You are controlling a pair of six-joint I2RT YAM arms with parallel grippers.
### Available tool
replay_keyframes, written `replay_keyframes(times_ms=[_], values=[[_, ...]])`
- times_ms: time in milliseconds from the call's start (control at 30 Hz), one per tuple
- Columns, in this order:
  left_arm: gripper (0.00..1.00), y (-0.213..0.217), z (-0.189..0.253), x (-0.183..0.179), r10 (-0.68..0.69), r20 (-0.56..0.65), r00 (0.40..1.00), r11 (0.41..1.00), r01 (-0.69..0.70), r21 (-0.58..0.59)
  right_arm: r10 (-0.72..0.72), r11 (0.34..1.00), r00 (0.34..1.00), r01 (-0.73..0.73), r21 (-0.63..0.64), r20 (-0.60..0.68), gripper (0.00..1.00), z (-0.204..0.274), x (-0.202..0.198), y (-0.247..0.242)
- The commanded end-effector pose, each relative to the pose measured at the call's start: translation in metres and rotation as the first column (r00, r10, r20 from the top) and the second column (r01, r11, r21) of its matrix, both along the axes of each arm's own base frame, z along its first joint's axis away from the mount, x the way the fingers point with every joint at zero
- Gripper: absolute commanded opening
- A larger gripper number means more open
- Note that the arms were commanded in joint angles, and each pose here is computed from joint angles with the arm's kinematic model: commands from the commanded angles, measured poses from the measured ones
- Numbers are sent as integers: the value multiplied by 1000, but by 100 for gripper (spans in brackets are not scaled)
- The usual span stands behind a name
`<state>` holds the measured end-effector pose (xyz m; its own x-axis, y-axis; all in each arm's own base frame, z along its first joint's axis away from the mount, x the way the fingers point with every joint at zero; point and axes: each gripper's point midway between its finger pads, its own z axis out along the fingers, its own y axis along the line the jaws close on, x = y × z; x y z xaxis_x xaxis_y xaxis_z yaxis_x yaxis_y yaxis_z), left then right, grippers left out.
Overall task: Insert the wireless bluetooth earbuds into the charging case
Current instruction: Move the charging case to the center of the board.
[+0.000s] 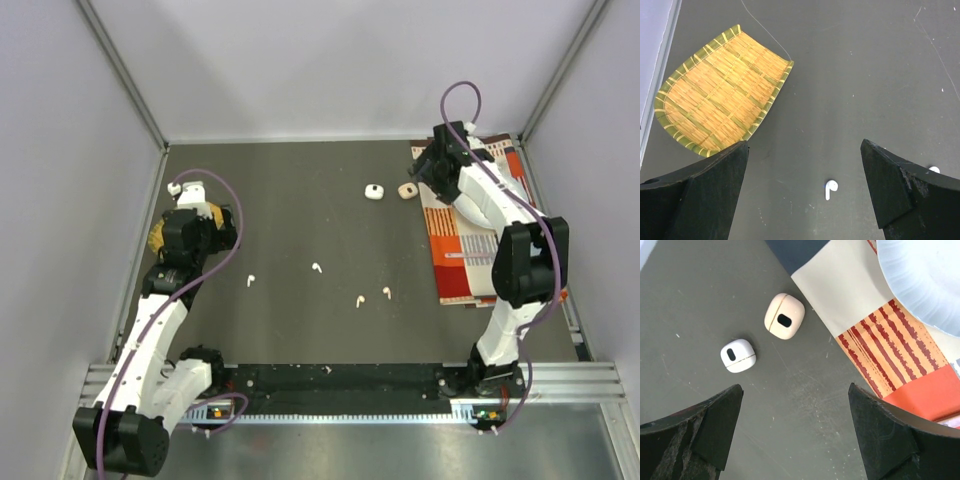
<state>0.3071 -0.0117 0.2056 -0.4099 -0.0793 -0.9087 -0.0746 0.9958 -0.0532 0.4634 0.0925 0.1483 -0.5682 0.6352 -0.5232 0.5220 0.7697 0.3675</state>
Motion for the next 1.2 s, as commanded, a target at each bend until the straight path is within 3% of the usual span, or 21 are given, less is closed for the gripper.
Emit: replay_keyframes(times_ms=[0, 433, 600, 733, 1167], values=[[99, 5, 14, 2, 19, 33, 999, 1000, -20, 20, -70, 997, 998, 70, 27, -7, 88, 4, 11, 5], [99, 8, 13, 3, 33, 24, 999, 999, -34, 27, -118, 985, 990, 126, 117, -76, 89, -26, 36, 25], [99, 6, 13, 3, 26, 19, 999, 999, -27, 25, -126, 991, 991, 127, 37, -35, 90, -13, 48, 18], [99, 5, 16, 2, 20, 27, 999, 1000, -21, 19, -151, 986, 988, 154, 63, -42, 91, -16, 53, 20], [99, 5, 20, 0, 18, 43, 999, 1000, -19, 13, -225, 964, 965, 241, 110, -138, 83, -65, 73, 32]])
